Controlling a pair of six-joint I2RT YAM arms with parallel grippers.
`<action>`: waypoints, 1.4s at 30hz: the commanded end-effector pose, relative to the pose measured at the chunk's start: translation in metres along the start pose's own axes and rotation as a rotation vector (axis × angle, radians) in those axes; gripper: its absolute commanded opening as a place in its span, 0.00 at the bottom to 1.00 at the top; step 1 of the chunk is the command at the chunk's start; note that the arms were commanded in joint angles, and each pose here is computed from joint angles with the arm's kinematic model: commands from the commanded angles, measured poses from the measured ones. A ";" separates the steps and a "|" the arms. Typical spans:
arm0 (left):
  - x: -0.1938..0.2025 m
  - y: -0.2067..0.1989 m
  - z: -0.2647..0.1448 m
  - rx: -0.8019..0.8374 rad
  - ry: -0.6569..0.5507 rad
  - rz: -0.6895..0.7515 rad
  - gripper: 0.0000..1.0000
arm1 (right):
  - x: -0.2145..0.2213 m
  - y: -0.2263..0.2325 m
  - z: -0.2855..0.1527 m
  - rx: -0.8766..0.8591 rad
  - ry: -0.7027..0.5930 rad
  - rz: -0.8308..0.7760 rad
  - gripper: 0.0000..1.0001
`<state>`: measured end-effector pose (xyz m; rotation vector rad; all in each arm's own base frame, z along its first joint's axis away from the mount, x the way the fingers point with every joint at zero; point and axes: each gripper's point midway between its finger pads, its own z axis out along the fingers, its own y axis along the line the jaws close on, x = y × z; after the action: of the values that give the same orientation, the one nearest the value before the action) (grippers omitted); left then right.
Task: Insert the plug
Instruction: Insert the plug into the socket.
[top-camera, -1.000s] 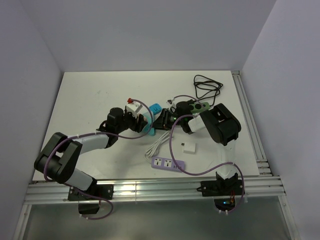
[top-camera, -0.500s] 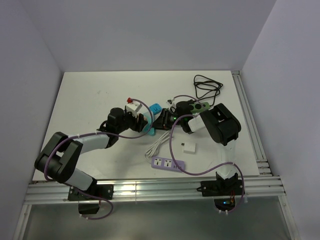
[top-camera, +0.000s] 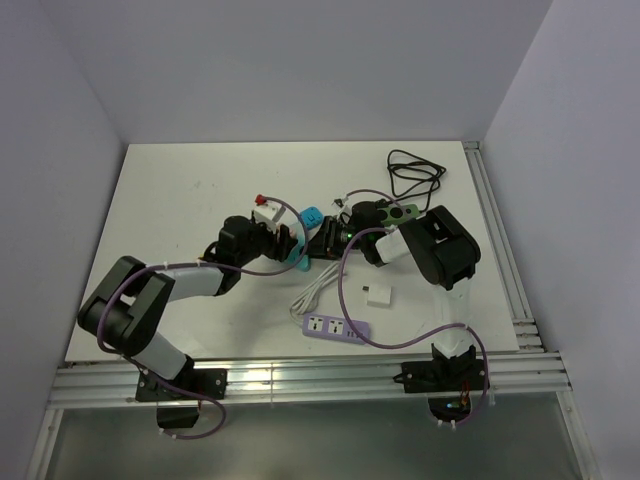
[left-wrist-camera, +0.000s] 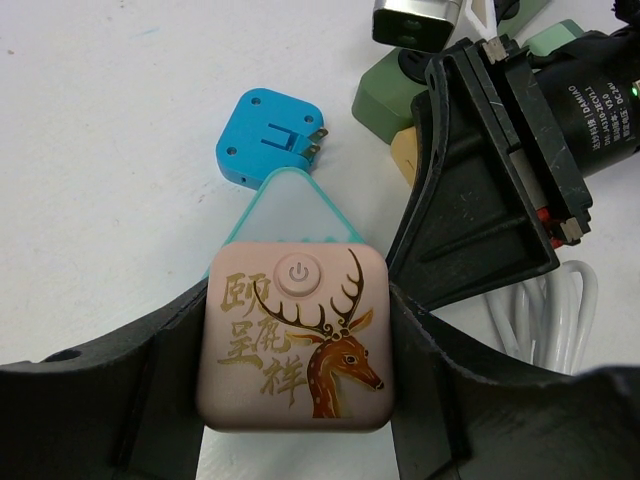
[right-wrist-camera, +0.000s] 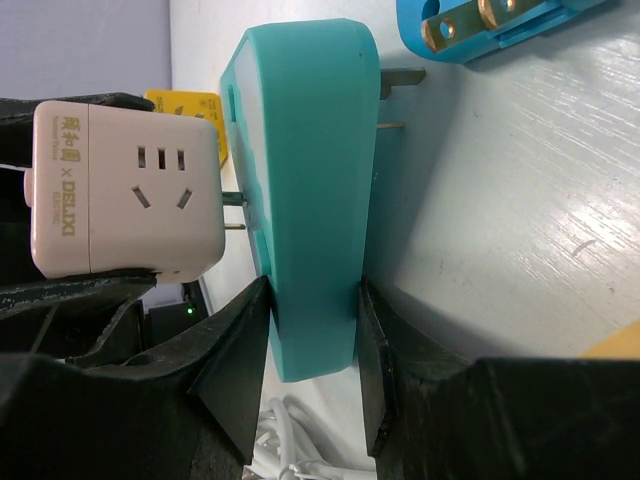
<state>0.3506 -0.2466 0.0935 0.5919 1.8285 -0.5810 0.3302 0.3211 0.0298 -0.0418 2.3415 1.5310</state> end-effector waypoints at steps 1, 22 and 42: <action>0.015 -0.011 0.001 0.032 0.043 -0.040 0.00 | 0.010 -0.026 0.004 0.069 0.015 0.062 0.04; 0.008 0.002 0.000 -0.063 -0.019 -0.091 0.00 | 0.002 -0.029 0.005 0.048 -0.026 0.149 0.03; 0.020 -0.010 -0.009 -0.068 -0.093 -0.049 0.00 | 0.003 -0.039 0.006 0.066 -0.004 0.193 0.03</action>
<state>0.3493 -0.2347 0.0948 0.4211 1.7496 -0.5155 0.3401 0.3242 0.0333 0.0037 2.2785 1.6260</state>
